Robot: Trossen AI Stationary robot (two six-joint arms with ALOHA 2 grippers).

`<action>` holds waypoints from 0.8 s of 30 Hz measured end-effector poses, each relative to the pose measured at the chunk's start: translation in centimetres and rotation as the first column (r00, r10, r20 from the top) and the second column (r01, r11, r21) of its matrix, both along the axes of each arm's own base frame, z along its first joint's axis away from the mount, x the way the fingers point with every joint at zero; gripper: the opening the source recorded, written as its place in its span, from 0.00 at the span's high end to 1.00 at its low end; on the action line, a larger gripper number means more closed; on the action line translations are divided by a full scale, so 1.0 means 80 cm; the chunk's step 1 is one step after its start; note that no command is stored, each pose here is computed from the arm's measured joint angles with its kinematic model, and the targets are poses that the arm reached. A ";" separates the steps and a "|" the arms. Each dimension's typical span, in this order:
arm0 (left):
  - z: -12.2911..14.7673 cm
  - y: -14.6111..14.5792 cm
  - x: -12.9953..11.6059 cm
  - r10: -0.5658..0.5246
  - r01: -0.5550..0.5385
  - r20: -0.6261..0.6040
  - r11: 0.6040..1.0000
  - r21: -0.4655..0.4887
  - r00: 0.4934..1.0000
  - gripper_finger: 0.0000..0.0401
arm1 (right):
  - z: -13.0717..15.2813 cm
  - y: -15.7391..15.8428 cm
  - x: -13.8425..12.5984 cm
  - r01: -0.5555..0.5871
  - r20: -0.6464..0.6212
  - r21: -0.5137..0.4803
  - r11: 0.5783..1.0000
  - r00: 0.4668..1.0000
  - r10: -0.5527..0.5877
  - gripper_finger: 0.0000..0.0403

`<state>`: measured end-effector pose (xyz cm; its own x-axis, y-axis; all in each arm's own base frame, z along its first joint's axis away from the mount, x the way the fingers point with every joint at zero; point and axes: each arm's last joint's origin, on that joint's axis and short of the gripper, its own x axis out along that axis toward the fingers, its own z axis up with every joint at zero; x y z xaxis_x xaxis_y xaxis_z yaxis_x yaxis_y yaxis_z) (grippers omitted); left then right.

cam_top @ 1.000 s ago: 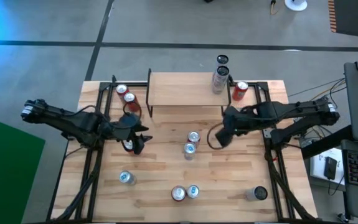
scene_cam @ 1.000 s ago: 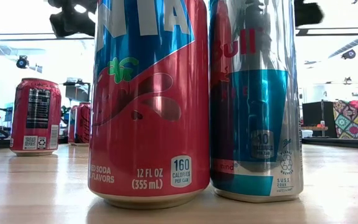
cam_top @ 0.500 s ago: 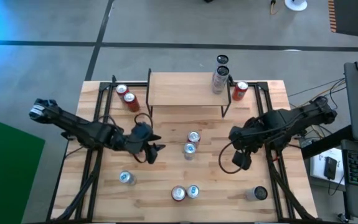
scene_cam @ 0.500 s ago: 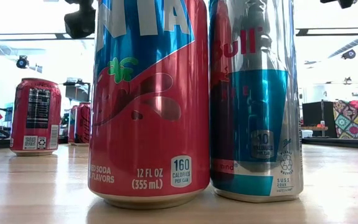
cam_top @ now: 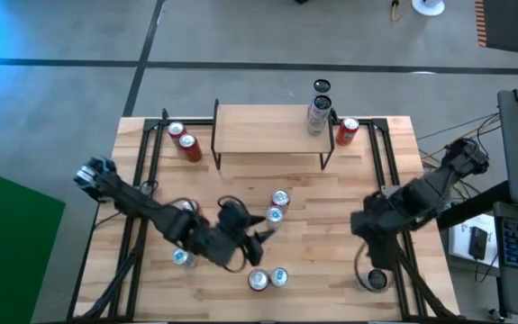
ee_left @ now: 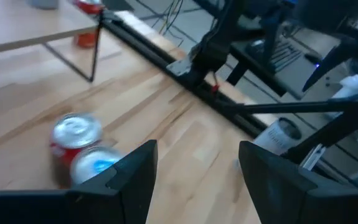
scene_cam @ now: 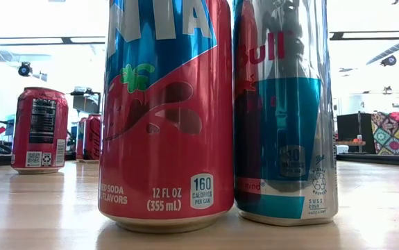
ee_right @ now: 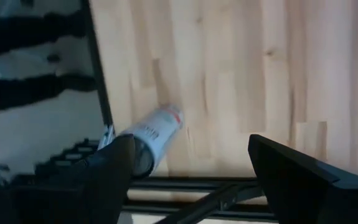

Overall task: Place canned beverage on shelf
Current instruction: Put the white pink soda can aligned with the other white pink soda cans on the shelf

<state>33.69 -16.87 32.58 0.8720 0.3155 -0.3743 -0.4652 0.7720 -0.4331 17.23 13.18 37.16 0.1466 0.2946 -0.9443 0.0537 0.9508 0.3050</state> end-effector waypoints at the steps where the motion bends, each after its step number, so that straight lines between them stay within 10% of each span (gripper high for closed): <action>1: 0.002 -0.009 0.008 0.000 0.000 0.001 1.000 0.006 1.000 0.47 | -0.001 0.006 -0.002 -0.025 0.006 -0.003 1.000 1.000 0.025 0.25; 16: 0.031 -0.068 0.080 0.034 -0.003 -0.255 0.993 0.119 0.966 0.47 | -0.002 0.059 -0.049 -0.143 0.079 -0.077 0.987 0.986 0.149 0.25; 24: -0.009 -0.069 0.094 0.020 -0.014 -0.230 1.000 0.026 0.973 0.47 | -0.016 0.087 -0.061 -0.180 0.065 -0.069 0.981 0.981 0.185 0.25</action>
<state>41.20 -22.36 31.83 0.7577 0.3407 -0.5567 -0.5632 0.7722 -0.2940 12.33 20.15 35.86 0.1626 0.2637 -0.9508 -0.1422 0.9598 0.2419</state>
